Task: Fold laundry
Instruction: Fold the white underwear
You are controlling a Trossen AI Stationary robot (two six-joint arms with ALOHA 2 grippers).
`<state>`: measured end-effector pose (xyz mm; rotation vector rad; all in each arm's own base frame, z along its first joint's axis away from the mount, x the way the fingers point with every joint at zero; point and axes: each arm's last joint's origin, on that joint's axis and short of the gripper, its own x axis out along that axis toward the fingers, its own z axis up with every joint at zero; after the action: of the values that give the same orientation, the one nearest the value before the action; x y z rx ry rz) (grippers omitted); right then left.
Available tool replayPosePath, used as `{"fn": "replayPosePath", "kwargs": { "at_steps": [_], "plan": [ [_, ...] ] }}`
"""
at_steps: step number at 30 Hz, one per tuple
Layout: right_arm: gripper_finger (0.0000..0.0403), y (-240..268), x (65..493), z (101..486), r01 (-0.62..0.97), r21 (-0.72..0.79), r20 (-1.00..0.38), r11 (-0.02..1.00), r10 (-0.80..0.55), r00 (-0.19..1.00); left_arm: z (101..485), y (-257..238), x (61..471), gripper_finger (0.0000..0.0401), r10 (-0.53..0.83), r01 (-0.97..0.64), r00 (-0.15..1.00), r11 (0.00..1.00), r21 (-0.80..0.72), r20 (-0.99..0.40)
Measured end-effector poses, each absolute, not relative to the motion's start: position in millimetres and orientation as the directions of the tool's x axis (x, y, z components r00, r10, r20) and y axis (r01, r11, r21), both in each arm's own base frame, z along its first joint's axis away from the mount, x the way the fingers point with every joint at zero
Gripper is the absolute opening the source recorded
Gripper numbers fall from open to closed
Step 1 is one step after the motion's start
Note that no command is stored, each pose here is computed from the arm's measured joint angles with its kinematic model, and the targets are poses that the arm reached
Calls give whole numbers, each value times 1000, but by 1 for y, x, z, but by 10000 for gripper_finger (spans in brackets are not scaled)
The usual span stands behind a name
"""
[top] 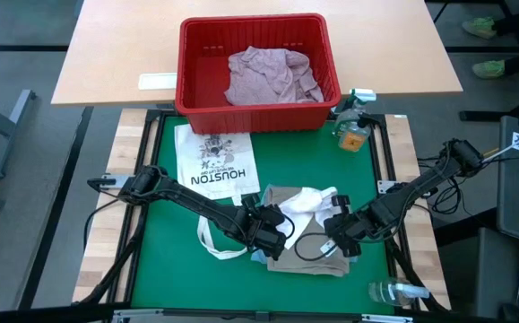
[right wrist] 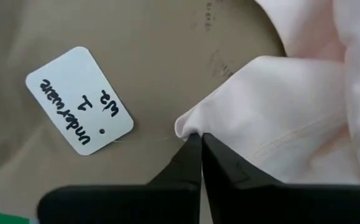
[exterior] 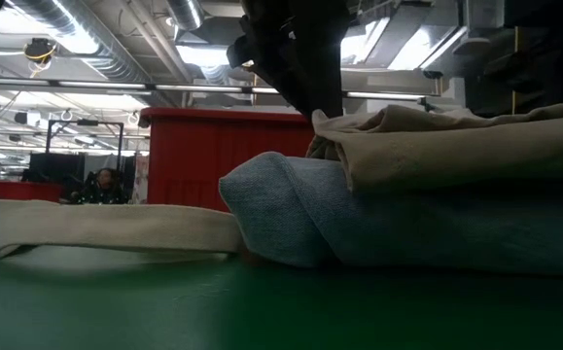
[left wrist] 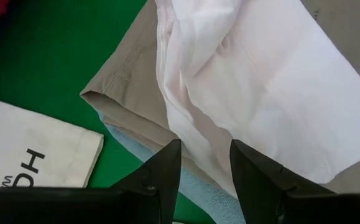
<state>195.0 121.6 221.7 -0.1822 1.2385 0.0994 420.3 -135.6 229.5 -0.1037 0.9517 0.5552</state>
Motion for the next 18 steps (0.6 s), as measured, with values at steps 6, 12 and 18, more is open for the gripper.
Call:
{"fn": "replayPosePath", "kwargs": {
  "at_steps": [6,12,18],
  "plan": [
    [5,122,195,224,-180,-68,-950,981,-9,312,236,-135,418,132,400,-476,461,865,159,-792],
    [4,129,192,235,-228,26,-963,973,86,255,243,-136,413,132,363,-450,456,882,142,-813],
    [3,137,183,236,-281,29,-971,959,94,220,254,-137,408,132,268,-381,462,921,84,-845]
  ]
}}
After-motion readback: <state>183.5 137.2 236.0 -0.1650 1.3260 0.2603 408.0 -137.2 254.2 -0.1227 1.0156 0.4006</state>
